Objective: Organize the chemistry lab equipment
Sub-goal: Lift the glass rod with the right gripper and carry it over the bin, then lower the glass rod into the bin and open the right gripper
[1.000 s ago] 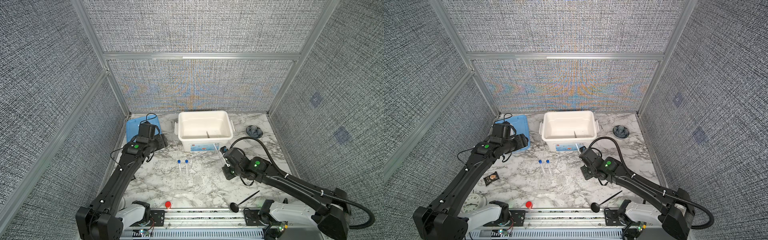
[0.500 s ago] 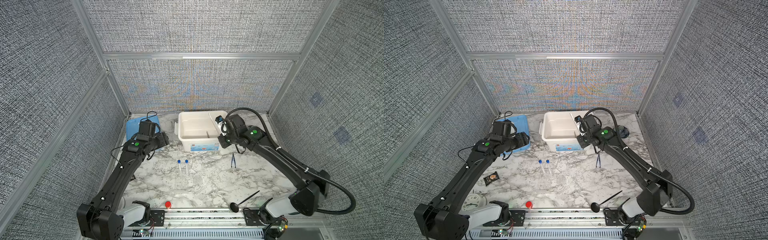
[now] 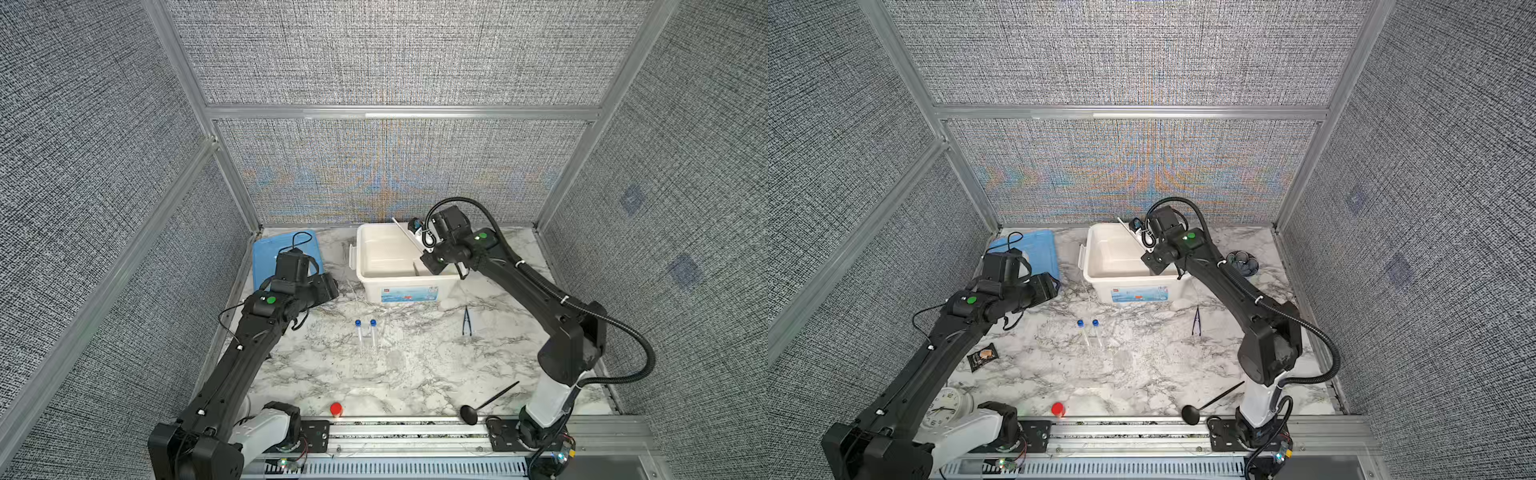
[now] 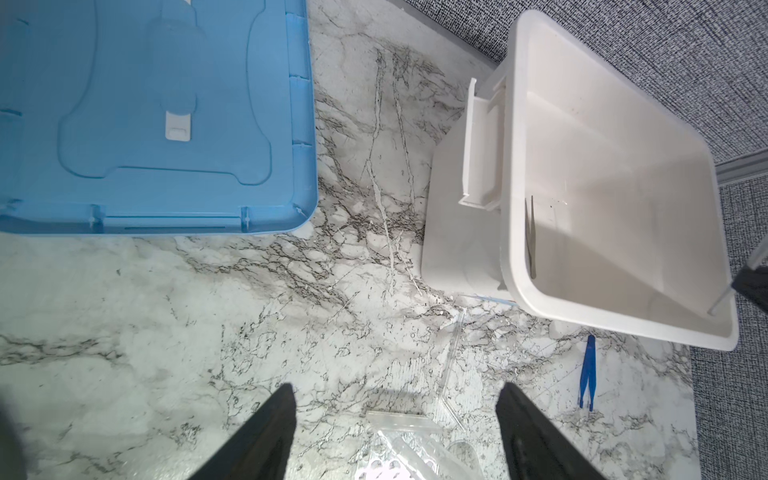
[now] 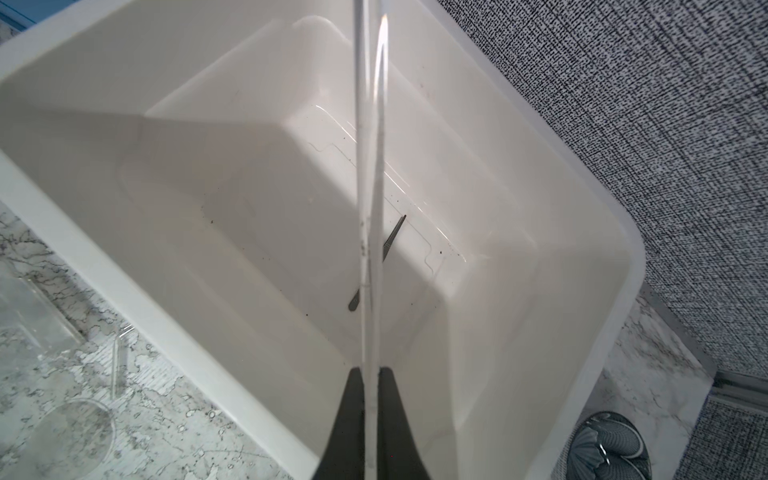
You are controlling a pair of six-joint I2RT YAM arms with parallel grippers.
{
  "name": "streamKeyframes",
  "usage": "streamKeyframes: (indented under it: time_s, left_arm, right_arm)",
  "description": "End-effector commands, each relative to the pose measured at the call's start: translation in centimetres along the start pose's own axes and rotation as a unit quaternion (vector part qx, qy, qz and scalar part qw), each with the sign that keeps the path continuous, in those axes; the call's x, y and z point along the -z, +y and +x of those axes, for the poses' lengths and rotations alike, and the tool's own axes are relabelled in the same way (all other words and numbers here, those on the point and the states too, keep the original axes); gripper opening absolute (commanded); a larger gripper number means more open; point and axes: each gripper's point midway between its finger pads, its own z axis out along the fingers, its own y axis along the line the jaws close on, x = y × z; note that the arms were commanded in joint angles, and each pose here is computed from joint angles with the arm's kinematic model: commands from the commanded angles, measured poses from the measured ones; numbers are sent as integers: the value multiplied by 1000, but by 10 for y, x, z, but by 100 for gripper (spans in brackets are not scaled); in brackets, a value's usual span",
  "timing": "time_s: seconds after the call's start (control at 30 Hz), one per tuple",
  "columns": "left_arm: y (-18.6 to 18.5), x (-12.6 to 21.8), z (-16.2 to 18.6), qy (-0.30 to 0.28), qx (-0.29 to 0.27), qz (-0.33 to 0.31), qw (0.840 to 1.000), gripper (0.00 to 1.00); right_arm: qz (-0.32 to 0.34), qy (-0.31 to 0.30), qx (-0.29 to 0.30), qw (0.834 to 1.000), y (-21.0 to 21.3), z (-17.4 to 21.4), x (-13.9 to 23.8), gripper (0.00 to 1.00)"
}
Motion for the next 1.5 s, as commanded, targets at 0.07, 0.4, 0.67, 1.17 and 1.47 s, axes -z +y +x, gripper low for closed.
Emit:
streamKeyframes:
  time_s: [0.07, 0.4, 0.67, 1.17, 1.47]
  left_arm:
    - [-10, 0, -5, -12, 3, 30, 999, 77]
    - [-11, 0, 2, -3, 9, 40, 999, 77]
    - [-9, 2, 4, -3, 5, 37, 999, 77]
    - [-17, 6, 0, -12, -5, 58, 998, 77]
    - [-18, 6, 3, -12, -1, 66, 998, 77]
  right_arm:
    - [-54, 10, 48, 997, 11, 0, -18, 6]
    - [-115, 67, 63, 989, 19, 17, -65, 4]
    - [-146, 103, 64, 982, 28, 29, -98, 4]
    - [-165, 164, 48, 971, 41, 61, -144, 3]
    - [-172, 162, 35, 971, 41, 59, -156, 6]
